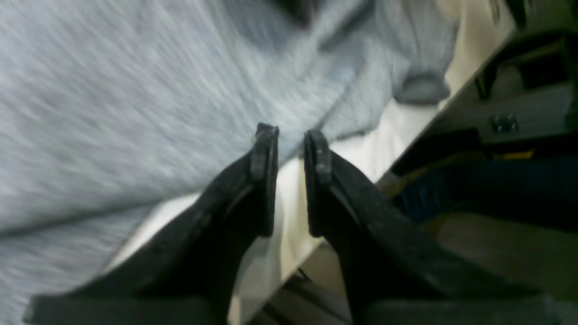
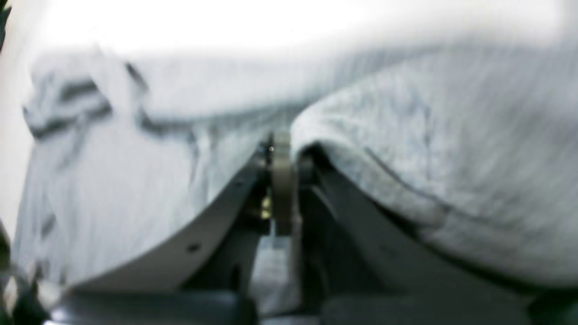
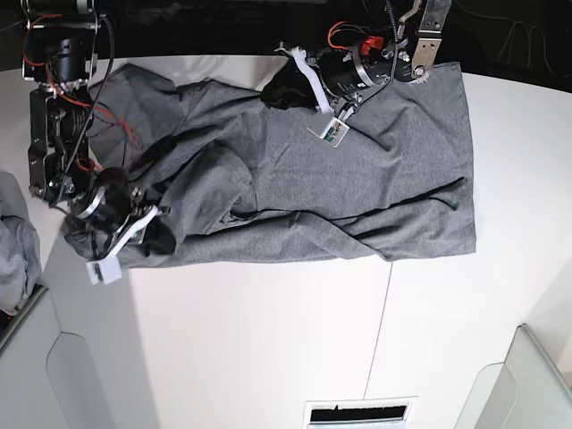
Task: Layout the t-shirt on the table in an organized manner, then fold the t-shirt properly
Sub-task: 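Pull the shirt corners apart with both grippers, then release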
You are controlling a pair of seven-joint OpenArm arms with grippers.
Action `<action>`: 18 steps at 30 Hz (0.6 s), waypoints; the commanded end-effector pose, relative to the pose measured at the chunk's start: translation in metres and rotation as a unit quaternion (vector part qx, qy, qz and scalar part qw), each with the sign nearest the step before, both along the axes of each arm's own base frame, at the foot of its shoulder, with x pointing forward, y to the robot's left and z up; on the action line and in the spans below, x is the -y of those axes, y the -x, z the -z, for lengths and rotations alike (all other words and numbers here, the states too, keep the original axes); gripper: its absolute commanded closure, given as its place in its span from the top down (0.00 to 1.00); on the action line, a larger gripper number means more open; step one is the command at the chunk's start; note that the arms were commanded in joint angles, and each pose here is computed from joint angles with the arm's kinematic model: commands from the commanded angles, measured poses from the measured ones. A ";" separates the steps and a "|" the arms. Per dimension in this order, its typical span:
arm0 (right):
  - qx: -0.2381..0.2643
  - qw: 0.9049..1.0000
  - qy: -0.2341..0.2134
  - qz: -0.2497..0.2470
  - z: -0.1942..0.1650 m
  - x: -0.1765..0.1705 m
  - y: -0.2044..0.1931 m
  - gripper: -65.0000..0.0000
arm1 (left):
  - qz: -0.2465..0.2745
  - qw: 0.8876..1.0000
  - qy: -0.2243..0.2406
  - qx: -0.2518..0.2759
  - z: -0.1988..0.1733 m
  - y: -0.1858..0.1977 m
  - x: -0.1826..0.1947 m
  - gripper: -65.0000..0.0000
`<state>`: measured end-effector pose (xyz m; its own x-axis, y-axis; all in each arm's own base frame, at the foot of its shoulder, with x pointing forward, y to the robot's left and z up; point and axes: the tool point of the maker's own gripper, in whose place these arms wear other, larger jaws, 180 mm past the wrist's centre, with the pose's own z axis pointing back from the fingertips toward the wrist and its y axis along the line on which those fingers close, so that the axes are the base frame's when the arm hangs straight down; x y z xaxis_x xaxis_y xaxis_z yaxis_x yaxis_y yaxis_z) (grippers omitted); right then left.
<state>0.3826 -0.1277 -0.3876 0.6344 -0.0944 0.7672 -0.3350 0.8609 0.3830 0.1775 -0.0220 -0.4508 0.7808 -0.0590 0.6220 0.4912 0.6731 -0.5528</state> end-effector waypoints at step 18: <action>0.087 0.988 0.114 0.065 -0.113 0.079 -0.093 0.69 | 0.014 0.999 -0.019 -0.034 0.017 0.028 -0.004 0.21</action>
